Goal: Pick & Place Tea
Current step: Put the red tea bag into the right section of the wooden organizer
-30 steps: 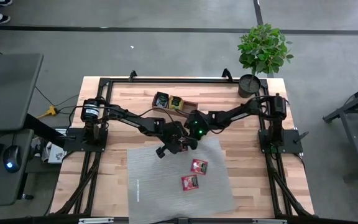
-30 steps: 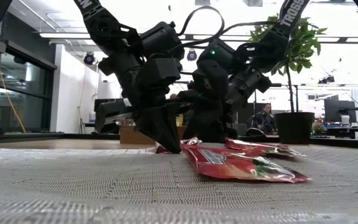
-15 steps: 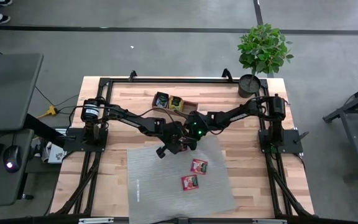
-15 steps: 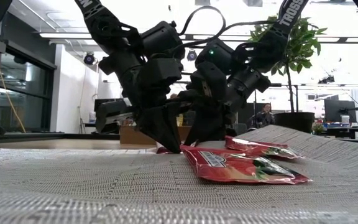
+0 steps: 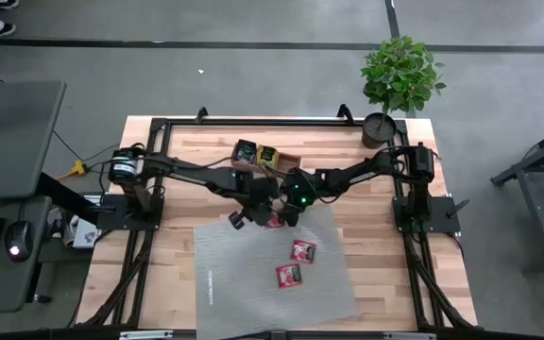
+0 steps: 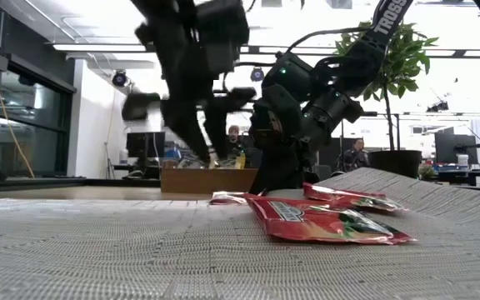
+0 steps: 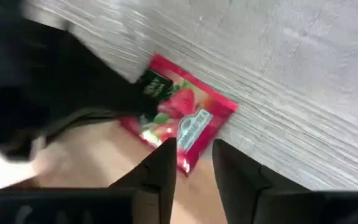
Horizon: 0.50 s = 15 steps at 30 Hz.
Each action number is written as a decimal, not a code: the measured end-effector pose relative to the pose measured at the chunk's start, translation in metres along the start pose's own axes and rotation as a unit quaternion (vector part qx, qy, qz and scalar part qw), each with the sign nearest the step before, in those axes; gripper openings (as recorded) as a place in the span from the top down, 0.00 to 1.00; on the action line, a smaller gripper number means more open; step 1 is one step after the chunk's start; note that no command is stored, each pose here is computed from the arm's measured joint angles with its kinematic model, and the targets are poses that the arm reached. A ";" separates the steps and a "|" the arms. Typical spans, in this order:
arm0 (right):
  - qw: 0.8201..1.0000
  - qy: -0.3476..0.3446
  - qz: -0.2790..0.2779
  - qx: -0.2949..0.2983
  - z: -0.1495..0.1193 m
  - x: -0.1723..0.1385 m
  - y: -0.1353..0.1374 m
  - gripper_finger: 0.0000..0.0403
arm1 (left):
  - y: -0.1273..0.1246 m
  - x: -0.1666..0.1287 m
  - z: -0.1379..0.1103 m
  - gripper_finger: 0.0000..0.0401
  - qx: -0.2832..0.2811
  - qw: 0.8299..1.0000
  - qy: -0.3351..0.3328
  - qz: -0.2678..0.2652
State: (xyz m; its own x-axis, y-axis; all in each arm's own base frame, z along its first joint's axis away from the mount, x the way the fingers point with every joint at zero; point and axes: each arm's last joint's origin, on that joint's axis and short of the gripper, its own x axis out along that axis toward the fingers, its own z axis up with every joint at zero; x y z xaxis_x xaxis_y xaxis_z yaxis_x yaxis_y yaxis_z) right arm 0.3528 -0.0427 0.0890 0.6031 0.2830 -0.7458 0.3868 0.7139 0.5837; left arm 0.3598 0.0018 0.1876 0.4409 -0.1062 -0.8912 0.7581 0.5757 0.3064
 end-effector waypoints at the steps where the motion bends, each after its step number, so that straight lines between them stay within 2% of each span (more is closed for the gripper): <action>1: 1.000 0.000 0.000 0.000 0.000 0.000 0.000 1.00 | 0.002 -0.010 0.003 0.74 -0.002 1.000 0.003 -0.003; 9: 1.000 -0.021 0.013 0.001 0.005 -0.006 0.006 1.00 | 0.010 -0.061 0.015 0.73 -0.039 0.998 -0.029 0.038; 11: 1.000 -0.024 0.013 0.002 0.005 -0.011 0.008 1.00 | 0.011 -0.063 0.016 0.73 -0.046 0.997 -0.028 0.048; 15: 0.999 -0.043 0.003 0.000 0.009 -0.020 0.013 1.00 | 0.007 -0.063 0.013 0.73 -0.063 0.997 -0.017 0.034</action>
State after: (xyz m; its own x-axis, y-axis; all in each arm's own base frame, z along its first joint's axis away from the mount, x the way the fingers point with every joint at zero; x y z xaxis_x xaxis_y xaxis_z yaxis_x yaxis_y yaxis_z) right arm 0.3516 -0.0446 0.1143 0.6633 0.2320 -0.7115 0.3826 0.7119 0.5889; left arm 0.3438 0.0017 0.2508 0.5069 -0.0892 -0.8574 0.6606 0.6792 0.3199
